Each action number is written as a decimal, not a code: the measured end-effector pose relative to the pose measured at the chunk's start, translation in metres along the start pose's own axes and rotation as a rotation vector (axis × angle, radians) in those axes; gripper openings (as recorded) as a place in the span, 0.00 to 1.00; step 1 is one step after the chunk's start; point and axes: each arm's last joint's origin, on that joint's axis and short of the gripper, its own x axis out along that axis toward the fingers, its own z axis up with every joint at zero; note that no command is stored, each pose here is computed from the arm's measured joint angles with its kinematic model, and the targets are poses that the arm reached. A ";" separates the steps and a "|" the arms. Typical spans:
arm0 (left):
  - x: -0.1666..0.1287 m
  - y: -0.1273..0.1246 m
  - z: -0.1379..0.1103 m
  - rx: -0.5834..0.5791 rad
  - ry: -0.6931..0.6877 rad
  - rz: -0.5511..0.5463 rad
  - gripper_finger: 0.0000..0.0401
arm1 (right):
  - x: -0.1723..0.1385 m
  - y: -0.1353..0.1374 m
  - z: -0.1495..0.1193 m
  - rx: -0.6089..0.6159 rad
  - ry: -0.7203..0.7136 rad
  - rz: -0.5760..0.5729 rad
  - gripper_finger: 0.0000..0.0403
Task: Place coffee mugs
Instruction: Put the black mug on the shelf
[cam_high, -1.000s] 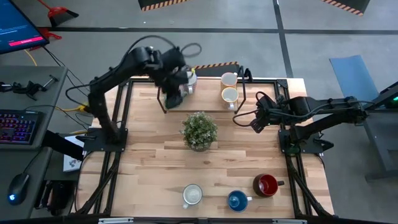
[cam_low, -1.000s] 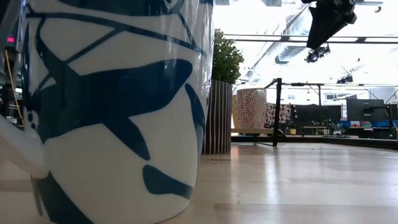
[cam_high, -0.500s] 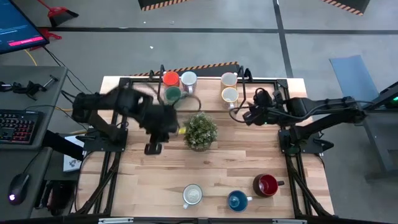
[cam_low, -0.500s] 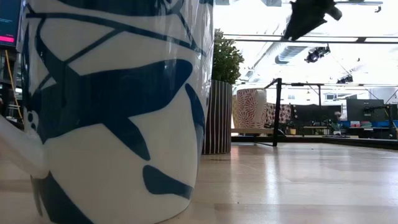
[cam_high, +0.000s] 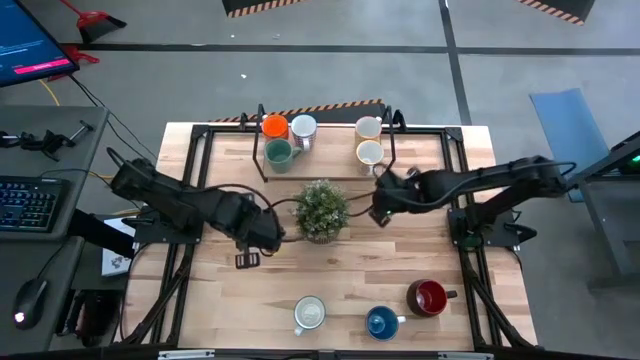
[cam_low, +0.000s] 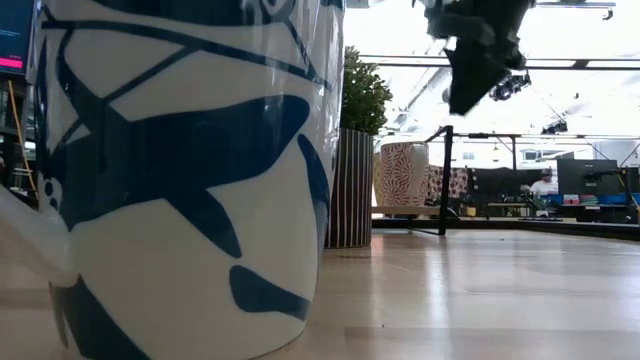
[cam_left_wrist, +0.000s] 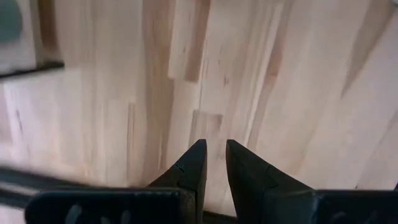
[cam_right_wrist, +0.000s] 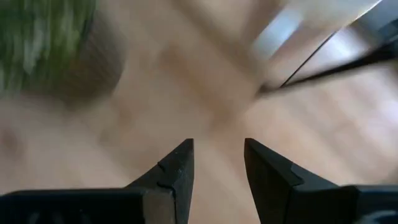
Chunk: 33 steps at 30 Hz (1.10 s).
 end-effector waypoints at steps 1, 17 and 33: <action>0.003 0.001 -0.002 -0.026 0.012 0.008 0.12 | 0.004 0.003 -0.002 -0.013 0.068 0.025 0.30; 0.019 -0.020 -0.018 -0.014 0.049 0.041 0.12 | -0.006 0.026 -0.050 0.057 0.892 0.295 0.30; 0.019 -0.025 -0.020 0.028 0.034 0.034 0.12 | -0.045 0.061 -0.118 0.115 0.788 0.125 0.30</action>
